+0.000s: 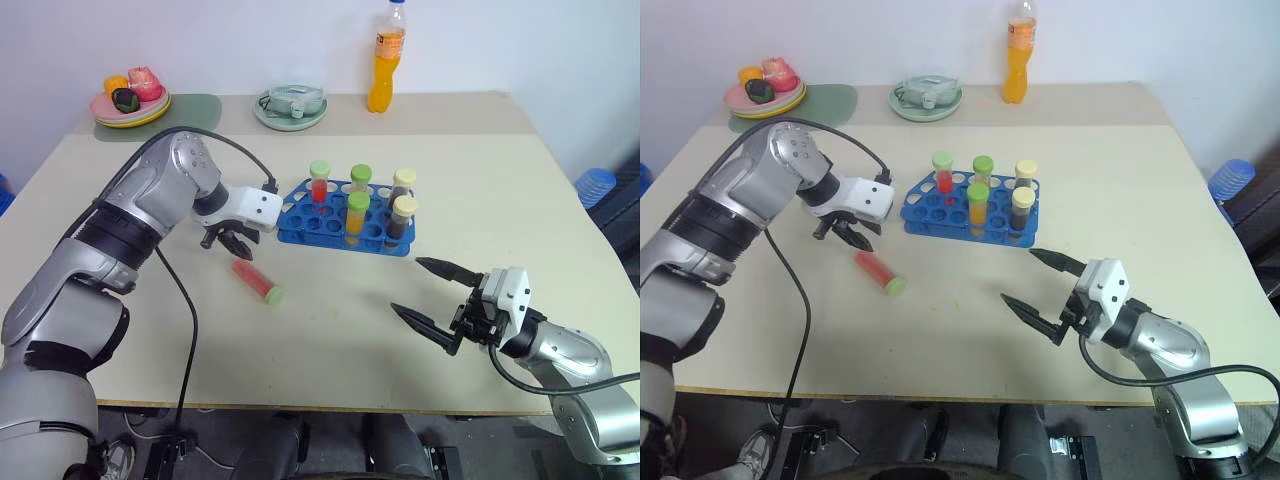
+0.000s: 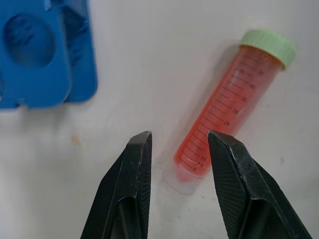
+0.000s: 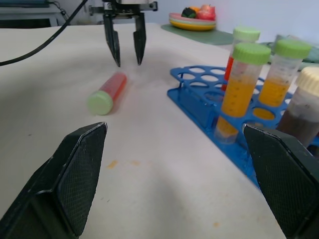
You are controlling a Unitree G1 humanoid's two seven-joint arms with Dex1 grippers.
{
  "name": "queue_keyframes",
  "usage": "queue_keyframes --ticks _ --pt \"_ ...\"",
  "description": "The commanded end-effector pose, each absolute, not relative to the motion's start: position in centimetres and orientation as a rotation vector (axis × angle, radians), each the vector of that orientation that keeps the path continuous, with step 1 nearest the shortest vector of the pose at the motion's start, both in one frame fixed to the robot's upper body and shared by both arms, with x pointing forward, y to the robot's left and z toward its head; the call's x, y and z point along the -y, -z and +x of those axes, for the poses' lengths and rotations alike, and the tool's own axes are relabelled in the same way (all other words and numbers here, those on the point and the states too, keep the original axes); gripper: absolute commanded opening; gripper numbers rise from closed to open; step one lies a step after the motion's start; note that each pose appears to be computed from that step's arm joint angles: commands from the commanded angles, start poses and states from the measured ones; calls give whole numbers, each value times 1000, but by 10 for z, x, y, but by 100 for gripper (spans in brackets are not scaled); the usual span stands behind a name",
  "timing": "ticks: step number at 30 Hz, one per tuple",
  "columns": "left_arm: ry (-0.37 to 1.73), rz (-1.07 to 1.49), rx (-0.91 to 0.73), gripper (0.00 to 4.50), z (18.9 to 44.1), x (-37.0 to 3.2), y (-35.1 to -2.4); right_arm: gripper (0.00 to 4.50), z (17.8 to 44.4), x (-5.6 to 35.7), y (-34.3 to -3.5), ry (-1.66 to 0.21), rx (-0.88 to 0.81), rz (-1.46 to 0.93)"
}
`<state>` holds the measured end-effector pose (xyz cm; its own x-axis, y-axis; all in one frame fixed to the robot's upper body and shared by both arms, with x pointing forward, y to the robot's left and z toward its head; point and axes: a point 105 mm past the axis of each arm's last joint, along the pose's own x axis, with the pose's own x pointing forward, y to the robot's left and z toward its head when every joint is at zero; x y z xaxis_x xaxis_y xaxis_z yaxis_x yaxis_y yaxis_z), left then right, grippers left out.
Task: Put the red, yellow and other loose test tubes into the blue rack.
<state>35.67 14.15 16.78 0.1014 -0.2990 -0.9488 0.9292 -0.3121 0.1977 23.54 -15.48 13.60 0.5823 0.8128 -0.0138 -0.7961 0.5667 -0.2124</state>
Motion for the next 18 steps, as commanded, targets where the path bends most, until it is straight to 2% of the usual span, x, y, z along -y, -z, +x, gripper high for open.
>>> queue_keyframes --ticks 1,13,18 --pt "1515 1444 -630 176 355 -141 -176 450 223 151 -149 -999 141 -226" --pt "1650 1534 -564 176 343 -127 -162 450 225 148 -154 -984 151 -232" --pt "1657 1554 -606 176 340 -128 -156 450 226 147 -156 -984 155 -233"
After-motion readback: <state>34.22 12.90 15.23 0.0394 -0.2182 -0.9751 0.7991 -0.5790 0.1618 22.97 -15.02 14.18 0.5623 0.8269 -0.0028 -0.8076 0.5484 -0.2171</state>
